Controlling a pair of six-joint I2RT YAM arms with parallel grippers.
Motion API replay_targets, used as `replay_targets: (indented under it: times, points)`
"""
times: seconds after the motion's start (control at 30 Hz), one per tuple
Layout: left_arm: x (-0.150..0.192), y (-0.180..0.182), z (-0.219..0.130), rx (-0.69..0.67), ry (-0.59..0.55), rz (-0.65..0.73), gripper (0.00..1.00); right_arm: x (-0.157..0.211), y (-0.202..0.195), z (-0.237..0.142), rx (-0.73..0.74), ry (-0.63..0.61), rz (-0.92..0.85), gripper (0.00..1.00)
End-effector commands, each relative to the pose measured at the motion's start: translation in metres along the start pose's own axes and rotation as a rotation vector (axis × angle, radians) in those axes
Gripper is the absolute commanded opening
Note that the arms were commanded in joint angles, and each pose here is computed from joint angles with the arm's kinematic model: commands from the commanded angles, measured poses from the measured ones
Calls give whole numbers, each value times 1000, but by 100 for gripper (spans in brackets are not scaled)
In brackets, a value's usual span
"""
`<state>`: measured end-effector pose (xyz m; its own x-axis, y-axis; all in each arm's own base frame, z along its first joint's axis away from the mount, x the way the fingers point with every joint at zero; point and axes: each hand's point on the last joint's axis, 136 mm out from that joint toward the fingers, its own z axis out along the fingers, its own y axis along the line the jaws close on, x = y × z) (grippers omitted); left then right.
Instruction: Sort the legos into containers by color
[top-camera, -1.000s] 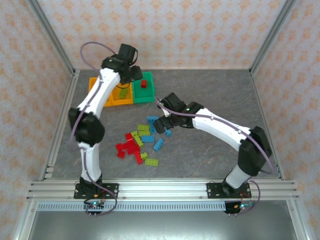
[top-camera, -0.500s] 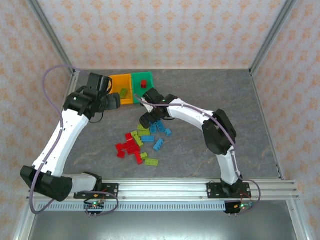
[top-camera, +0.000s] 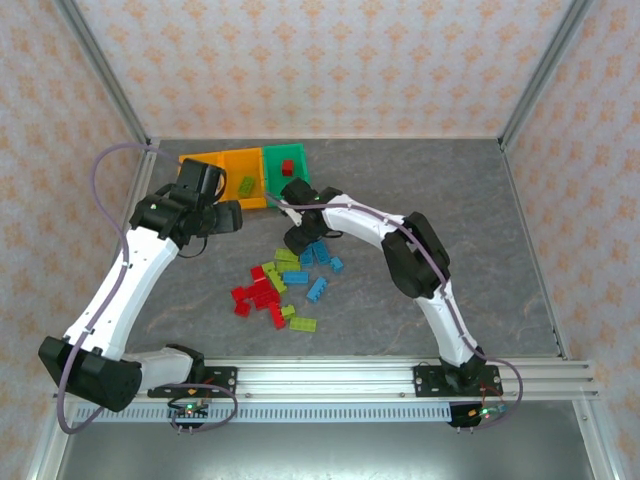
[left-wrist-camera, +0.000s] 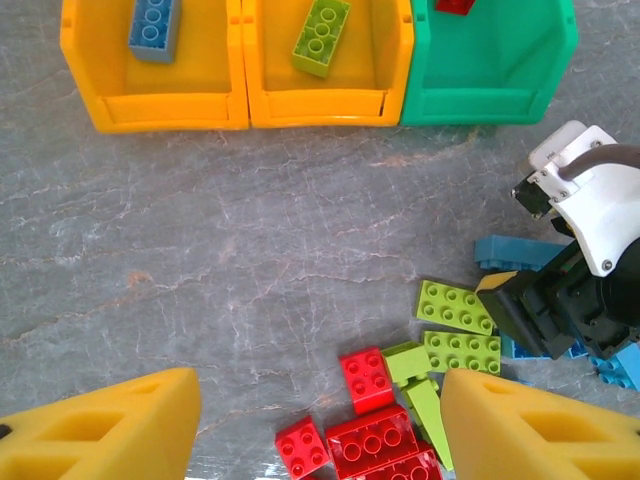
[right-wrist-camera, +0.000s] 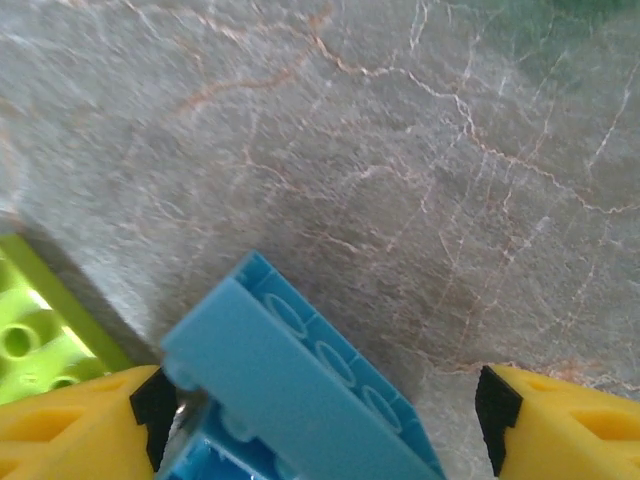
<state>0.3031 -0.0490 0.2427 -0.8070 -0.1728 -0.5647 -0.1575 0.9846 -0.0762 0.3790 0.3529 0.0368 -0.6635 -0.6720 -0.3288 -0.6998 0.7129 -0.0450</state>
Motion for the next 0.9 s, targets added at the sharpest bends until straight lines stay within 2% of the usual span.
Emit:
replay_targets:
  times: [0.0, 0.1, 0.23, 0.3, 0.43, 0.5, 0.63, 0.87]
  points:
    - [8, -4, 9, 13, 36, 0, 65, 0, -10, -1, 39, 34, -18, 79]
    - [7, -9, 13, 30, 47, 2, 65, -11, -5, -14, 0, -3, 14, 88]
    - [13, -19, 23, 65, 79, -63, 65, -31, -2, -61, -86, -134, 132, 95]
    - [24, -20, 32, 59, 107, -114, 65, -34, -10, -86, -103, -212, 221, 96]
    - [62, -20, 60, 7, 238, -245, 65, -20, -34, -128, -70, -349, 376, 97]
    - [79, -33, 75, 17, 304, -239, 65, -5, -40, -135, -24, -360, 390, 98]
    - [102, -63, 101, 40, 410, -152, 65, 23, -44, -131, 17, -297, 378, 98]
    - [117, -64, 144, -47, 498, -113, 64, 33, -42, -131, 15, -275, 402, 97]
